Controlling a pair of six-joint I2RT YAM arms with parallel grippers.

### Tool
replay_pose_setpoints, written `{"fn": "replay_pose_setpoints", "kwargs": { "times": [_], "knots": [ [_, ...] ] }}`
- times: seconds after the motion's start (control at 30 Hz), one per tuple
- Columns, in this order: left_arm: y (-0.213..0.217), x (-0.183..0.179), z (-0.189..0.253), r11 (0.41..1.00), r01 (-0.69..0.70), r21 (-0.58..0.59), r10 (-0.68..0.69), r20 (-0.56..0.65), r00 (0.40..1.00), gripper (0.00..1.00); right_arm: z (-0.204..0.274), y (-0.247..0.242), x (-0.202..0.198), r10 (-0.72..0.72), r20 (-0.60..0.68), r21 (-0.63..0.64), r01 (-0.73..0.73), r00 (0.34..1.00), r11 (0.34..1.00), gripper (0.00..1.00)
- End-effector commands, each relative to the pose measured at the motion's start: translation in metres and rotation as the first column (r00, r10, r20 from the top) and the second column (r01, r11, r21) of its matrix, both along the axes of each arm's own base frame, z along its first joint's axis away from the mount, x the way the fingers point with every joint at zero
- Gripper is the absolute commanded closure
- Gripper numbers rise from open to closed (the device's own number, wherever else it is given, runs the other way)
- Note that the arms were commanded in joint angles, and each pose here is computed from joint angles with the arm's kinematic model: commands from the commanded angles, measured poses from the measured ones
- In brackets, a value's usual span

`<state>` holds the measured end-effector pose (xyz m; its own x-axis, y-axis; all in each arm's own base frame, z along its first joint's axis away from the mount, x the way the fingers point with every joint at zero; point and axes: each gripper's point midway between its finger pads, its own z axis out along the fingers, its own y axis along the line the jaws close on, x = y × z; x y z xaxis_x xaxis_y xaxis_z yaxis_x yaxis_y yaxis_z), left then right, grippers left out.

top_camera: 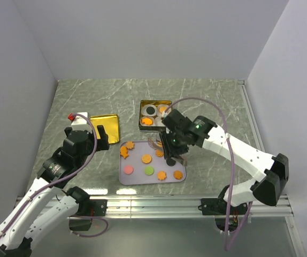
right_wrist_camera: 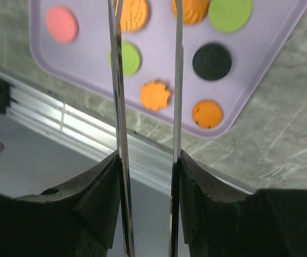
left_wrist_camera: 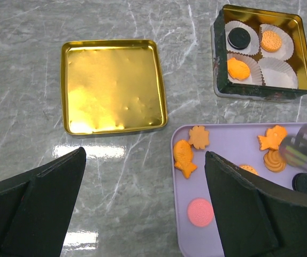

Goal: Pack the cookies

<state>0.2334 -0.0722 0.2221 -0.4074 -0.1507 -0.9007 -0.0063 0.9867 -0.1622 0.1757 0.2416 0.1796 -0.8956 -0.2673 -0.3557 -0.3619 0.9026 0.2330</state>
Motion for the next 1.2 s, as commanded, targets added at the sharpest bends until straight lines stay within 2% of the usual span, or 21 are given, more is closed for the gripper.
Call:
{"fn": "replay_pose_setpoints", "kwargs": {
  "times": [0.0, 0.2, 0.37, 0.7, 1.17],
  "knots": [
    [-0.006, 0.003, 0.005, 1.000, 0.027, -0.012, -0.026, 0.023, 0.999, 0.01, 0.008, 0.018, -0.022, 0.060, 0.026, 0.089, -0.062, 0.998, 0.994, 0.51],
    [-0.004, 0.002, 0.008, 1.000, 0.022, -0.015, -0.021, 0.037, 0.999, 0.01, -0.012, 0.024, -0.052, 0.122, 0.002, 0.024, -0.122, 0.993, 0.992, 0.45],
    [-0.003, 0.001, 0.008, 1.000, 0.022, -0.017, -0.021, 0.041, 0.999, 0.01, -0.024, 0.027, -0.057, 0.124, -0.010, -0.023, -0.124, 0.992, 0.992, 0.43],
    [-0.002, 0.000, 0.011, 1.000, 0.018, -0.022, -0.016, 0.051, 0.999, 0.01, -0.041, 0.029, -0.055, 0.125, -0.011, -0.111, -0.125, 0.992, 0.986, 0.41],
    [-0.002, 0.000, 0.011, 1.000, 0.017, -0.023, -0.016, 0.053, 0.998, 0.01, -0.056, 0.036, -0.051, 0.150, -0.036, -0.165, -0.154, 0.988, 0.974, 0.41]
  ]
}}
